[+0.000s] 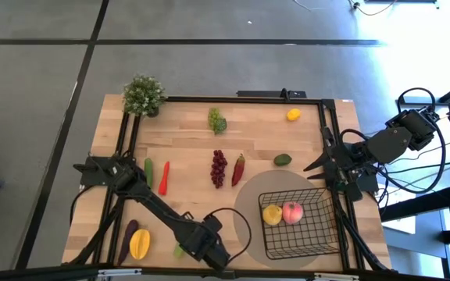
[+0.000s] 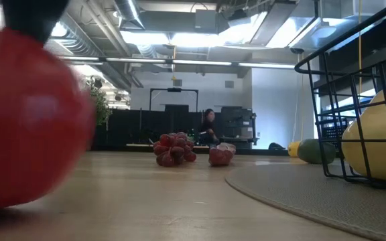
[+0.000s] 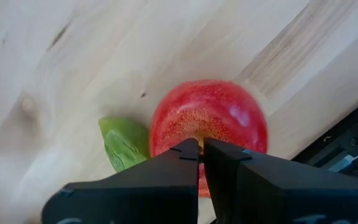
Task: Build produce basket
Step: Put the apple into the wire basket
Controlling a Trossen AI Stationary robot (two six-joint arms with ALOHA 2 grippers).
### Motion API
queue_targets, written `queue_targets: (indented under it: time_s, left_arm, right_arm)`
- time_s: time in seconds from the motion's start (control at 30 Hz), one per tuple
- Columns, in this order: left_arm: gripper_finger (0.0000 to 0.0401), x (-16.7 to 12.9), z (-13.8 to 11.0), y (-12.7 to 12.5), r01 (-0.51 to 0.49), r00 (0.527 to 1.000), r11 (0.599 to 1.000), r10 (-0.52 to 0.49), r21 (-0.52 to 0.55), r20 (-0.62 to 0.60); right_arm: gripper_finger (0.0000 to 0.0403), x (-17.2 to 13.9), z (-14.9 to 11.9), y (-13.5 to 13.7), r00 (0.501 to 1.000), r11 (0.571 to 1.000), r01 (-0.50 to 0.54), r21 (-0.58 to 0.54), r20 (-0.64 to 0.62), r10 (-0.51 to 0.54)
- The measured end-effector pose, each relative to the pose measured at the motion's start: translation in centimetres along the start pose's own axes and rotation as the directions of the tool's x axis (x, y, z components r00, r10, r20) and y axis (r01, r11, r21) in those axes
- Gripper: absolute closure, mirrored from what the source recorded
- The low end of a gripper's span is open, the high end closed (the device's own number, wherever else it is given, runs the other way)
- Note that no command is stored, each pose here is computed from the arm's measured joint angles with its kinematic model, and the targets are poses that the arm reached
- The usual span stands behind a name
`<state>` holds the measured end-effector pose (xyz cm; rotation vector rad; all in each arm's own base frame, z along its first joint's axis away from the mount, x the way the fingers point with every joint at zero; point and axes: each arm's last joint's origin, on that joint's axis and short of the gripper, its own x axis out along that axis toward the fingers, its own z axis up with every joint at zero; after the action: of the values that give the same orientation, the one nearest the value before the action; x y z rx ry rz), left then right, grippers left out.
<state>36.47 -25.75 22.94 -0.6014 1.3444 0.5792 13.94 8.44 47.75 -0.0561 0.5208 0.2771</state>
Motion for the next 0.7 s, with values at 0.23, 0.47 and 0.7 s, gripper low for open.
queue_targets:
  time_s: [0.23,0.47,0.7]
  left_arm:
    - [0.0401,-1.8,2.4,0.9,0.037,0.998,0.997,-0.040,0.075,0.045]
    - [0.0401,-4.2,5.1,2.2,0.095,0.990,0.987,-0.108,0.133,0.089]
    - [0.0401,-7.8,8.1,3.3,0.216,0.940,0.952,-0.263,0.217,0.218]
  right_arm:
    - [0.0315,0.0,-0.3,0.0,1.000,1.000,0.005,-0.008,-0.028,-0.005]
    - [0.0315,0.0,-0.6,-0.1,0.998,1.000,0.009,-0.015,-0.056,-0.010]
    - [0.0315,-0.1,-0.9,-0.2,0.996,1.000,0.014,-0.020,-0.089,-0.016]
